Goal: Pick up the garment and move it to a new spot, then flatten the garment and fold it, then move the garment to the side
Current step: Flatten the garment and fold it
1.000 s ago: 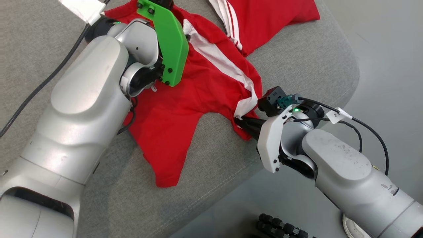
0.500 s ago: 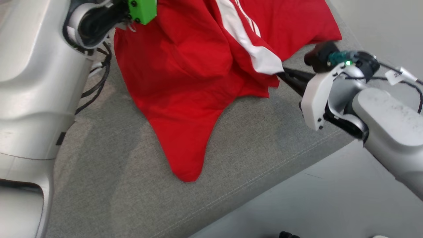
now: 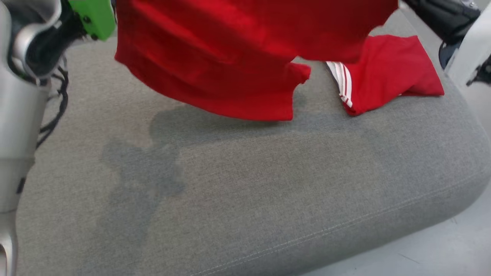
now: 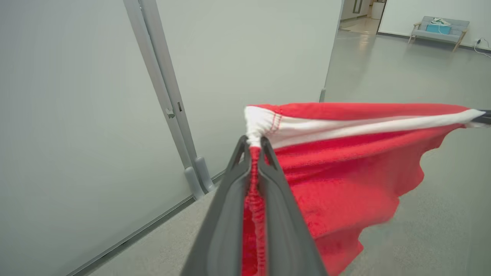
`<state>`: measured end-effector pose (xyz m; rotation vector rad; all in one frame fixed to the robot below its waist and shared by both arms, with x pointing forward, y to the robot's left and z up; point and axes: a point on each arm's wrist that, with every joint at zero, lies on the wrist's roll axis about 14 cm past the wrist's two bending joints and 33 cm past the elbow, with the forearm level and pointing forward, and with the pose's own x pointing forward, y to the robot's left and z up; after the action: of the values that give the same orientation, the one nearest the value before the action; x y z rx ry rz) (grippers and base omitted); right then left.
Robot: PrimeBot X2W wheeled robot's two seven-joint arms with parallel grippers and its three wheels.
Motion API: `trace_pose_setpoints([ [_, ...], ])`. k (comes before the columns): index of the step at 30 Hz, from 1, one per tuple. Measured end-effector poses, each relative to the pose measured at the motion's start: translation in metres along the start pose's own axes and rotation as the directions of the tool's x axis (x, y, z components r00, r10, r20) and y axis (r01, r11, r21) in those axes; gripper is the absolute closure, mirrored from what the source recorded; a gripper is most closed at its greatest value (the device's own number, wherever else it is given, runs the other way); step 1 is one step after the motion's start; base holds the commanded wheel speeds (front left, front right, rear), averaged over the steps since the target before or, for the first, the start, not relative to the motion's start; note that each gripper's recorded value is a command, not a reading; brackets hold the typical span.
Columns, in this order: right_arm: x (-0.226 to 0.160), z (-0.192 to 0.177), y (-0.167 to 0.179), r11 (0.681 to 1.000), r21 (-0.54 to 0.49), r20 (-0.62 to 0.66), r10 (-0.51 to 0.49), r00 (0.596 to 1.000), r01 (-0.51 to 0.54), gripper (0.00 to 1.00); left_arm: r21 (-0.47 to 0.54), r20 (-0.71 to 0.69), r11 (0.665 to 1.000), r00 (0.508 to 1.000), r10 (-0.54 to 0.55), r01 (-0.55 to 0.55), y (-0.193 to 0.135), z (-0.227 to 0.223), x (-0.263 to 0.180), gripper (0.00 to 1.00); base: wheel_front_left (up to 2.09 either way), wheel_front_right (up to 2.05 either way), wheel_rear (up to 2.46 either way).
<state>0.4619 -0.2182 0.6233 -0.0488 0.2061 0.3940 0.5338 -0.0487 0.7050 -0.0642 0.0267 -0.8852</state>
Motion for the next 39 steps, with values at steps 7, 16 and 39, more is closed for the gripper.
trace_pose_setpoints([
  [7,-0.017,-0.086,0.067,0.964,0.215,-0.141,0.186,0.972,-0.154,1.0,-0.133,-0.037,0.989,0.998,0.059,-0.064,-0.017,-0.05,-0.059,1.0,0.0,0.0,0.0],
  [16,-0.048,-0.161,0.158,0.835,0.49,-0.254,0.412,0.875,-0.251,1.0,-0.493,-0.248,0.838,0.961,0.124,-0.235,-0.049,-0.178,-0.152,1.0,0.0,0.0,0.0],
  [39,-0.038,-0.066,0.113,0.887,0.363,-0.04,0.322,0.946,-0.286,1.0,-0.581,-0.206,0.793,0.976,0.075,-0.184,-0.047,-0.148,-0.196,1.0,0.0,0.0,0.0],
])
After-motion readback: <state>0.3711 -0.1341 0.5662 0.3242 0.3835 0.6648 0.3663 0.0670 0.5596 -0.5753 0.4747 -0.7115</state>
